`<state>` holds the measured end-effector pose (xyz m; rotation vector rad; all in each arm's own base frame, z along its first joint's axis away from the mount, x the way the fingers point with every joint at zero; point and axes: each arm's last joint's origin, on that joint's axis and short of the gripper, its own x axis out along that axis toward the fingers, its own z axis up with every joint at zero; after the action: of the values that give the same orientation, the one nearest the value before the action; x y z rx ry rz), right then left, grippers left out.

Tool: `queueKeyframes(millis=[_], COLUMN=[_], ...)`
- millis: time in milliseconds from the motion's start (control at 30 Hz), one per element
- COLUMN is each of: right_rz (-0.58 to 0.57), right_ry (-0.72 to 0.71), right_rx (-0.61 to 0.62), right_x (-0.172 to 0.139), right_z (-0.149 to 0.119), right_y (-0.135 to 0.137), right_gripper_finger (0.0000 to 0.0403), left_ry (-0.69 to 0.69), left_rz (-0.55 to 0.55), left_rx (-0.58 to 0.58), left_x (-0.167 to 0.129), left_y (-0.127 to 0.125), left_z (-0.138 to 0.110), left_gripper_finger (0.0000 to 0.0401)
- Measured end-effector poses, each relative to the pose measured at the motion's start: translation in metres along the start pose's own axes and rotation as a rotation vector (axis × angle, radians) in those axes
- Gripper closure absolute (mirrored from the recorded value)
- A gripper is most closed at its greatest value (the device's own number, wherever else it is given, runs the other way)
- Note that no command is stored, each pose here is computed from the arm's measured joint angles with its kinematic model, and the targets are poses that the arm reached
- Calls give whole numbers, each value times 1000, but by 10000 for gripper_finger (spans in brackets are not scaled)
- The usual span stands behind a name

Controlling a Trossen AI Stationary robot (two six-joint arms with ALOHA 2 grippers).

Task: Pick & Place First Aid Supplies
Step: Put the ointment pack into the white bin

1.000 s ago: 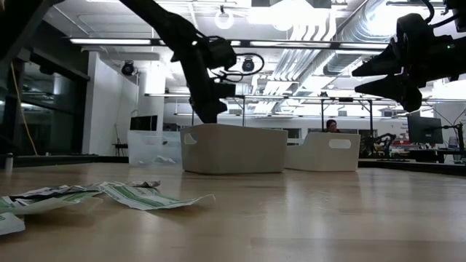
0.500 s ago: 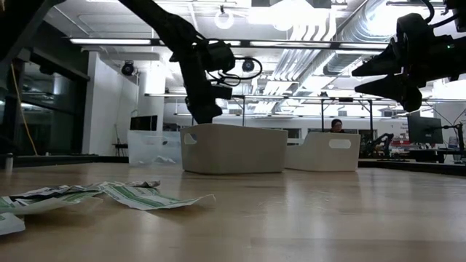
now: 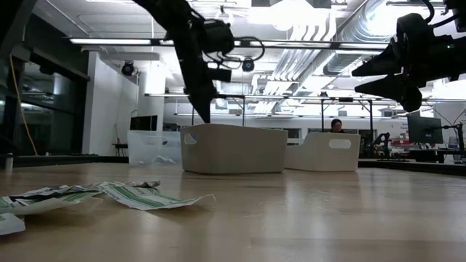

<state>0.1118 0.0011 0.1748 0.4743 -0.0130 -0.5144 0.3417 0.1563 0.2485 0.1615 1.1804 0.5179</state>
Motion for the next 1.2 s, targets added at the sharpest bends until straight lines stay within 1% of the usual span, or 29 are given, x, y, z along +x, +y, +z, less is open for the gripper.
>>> queueKeyframes(millis=[133,233,333,533,633,733,867,1067,1200], right_rz=[0,0,0,-1,1,3,3,4,7], right_ry=[0,0,0,0,0,1,2,2,5], right_rx=[0,0,0,0,0,0,0,0,-1], right_x=[0,0,0,0,0,0,0,0,0], right_z=[0,0,0,0,0,0,0,0,0], right_y=[0,0,0,0,0,0,0,0,0], right_gripper_finger=[192,192,192,192,192,192,192,192,192], left_ry=[-17,-17,-51,-119,-185,-251,-335,-410,-435], left_rz=[-15,-35,-65,-204,-298,-401,-511,-636,-690], left_rx=[22,36,49,153,236,338,478,668,739], left_x=[-17,-27,-39,-57,-62,-64,-70,-73,-70], left_y=[-12,-26,-42,-75,-92,-108,-127,-154,-172], left_z=[-10,-26,-43,-78,-88,-93,-94,-94,-95], left_gripper_finger=[300,300,300,300,300,300,300,300,300])
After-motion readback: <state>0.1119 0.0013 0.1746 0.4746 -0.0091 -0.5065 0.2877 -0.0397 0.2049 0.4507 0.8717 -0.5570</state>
